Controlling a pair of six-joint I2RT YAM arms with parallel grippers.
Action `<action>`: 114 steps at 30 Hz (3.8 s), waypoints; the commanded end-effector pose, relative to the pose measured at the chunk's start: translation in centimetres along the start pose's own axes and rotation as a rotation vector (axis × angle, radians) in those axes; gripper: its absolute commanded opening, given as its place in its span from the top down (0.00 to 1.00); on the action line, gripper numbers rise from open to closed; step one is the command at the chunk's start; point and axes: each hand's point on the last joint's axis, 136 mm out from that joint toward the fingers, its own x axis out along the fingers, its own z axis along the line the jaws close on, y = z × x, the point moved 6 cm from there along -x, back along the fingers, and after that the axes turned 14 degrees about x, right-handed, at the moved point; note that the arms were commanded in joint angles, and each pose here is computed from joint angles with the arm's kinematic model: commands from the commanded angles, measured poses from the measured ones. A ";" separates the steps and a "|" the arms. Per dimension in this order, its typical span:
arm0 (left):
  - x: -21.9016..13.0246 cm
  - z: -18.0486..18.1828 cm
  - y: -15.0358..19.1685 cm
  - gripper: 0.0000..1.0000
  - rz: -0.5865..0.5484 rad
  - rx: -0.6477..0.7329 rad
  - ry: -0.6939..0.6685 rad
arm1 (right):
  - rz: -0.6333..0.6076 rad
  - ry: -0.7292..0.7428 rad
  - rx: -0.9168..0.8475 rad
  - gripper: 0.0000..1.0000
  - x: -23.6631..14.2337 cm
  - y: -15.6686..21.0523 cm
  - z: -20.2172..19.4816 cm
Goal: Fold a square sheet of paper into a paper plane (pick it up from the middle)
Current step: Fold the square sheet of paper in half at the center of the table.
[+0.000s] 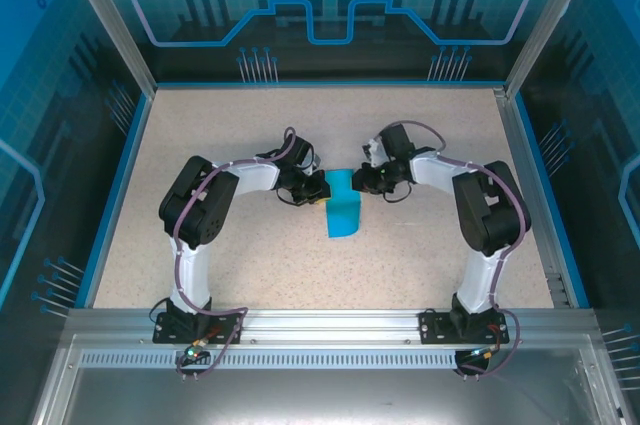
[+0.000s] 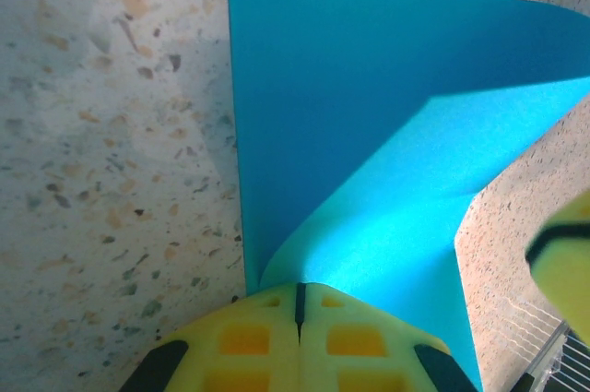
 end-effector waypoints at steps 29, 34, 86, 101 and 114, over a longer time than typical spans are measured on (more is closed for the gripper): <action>1.2 6.1 5.8 1.00 0.195 -0.136 -0.280 | -0.205 0.078 0.235 0.90 1.6 -7.0 -5.3; 1.1 5.9 5.6 1.00 0.192 -0.128 -0.273 | -0.241 -0.005 0.126 0.90 -0.1 -6.5 -0.9; 1.1 6.1 5.7 1.00 0.178 -0.129 -0.274 | 0.182 -0.039 0.204 0.90 2.1 4.2 -1.3; 1.5 6.4 5.8 1.00 0.181 -0.139 -0.281 | 0.220 -0.046 0.231 0.89 2.0 7.0 -3.4; 1.3 6.1 5.5 1.00 0.174 -0.132 -0.272 | 0.186 -0.173 0.197 0.86 0.0 8.2 -1.3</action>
